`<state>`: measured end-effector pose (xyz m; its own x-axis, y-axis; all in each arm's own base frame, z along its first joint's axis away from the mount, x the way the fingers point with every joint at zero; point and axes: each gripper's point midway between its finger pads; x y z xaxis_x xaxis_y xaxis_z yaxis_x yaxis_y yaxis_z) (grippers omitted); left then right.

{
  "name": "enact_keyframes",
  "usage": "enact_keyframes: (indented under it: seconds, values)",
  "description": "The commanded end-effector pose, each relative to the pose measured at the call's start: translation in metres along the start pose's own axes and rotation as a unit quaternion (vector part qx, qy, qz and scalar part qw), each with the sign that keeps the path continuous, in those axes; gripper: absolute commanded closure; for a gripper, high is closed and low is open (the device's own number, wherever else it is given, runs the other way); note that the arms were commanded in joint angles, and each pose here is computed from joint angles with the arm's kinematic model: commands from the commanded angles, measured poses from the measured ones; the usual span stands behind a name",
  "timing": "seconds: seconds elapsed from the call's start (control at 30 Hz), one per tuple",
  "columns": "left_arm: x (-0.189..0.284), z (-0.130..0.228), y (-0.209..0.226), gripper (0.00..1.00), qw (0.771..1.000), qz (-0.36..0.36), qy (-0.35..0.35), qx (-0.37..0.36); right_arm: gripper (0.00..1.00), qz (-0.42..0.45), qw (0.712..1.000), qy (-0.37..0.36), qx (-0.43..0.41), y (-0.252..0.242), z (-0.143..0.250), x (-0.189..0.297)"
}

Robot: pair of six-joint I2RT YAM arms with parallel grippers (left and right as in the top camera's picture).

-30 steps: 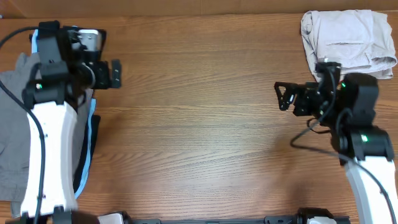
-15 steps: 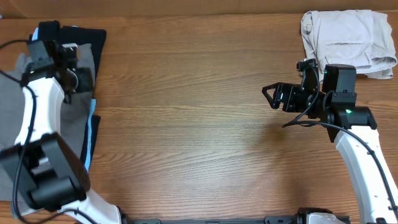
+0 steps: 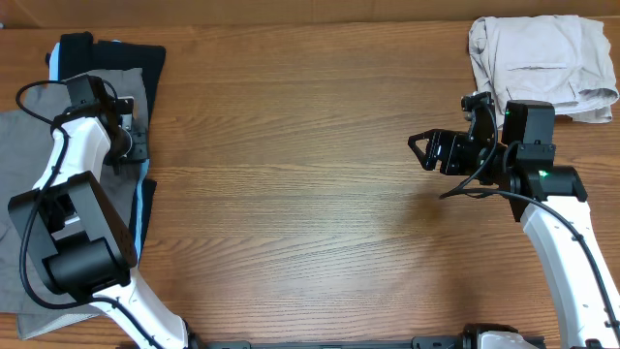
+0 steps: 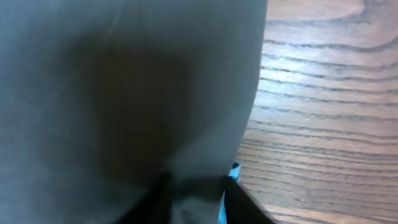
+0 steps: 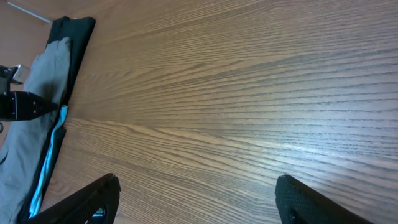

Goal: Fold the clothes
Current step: 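Reach the left gripper to the grey shorts on the left stack, then grasp the grey shorts with the left gripper and drag them rightward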

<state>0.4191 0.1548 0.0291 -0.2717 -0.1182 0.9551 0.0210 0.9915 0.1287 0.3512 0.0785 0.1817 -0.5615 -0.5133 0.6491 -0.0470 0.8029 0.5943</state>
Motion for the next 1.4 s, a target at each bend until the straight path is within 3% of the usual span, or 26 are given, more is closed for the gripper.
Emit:
enact_keyframes:
  seconds: [0.0,0.07,0.37,0.6,0.8,1.0,1.37]
  values:
    - [-0.004,-0.003,0.000,0.88,1.000,-0.005,0.003,-0.011,0.17,-0.011,1.000,-0.010,0.011,0.010,-0.009,0.004]
    - [-0.004,-0.003,0.000,0.96,1.000,-0.005,0.003,-0.011,0.18,-0.011,1.000,-0.010,0.011,0.010,-0.009,0.004]
    - [0.003,-0.013,-0.007,0.96,1.000,-0.005,-0.005,-0.019,0.21,-0.009,1.000,-0.011,0.011,0.009,-0.009,0.004]
    - [0.081,-0.070,-0.038,0.96,0.999,0.008,-0.029,-0.023,0.22,-0.010,1.000,-0.011,0.010,0.009,-0.009,0.004]
    - [0.138,-0.104,-0.120,0.96,0.991,0.079,-0.068,-0.084,0.23,-0.011,1.000,-0.009,-0.001,0.010,-0.008,0.004]
    - [0.147,-0.099,-0.216,0.96,0.975,0.122,-0.069,-0.170,0.23,-0.011,1.000,-0.009,-0.001,0.010,-0.008,0.004]
    - [0.176,-0.111,-0.330,0.96,0.944,0.173,-0.148,-0.240,0.23,-0.011,1.000,-0.010,0.000,0.010,-0.009,0.004]
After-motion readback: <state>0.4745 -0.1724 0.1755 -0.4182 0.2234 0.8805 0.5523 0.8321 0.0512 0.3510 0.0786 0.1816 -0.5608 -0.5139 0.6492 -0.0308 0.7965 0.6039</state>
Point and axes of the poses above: each gripper's point midway between its finger pads, its own x axis back along the fingers, its own y axis along the line the jaws close on, z = x × y, and after that the axes turned 10 degrees about -x, right-handed
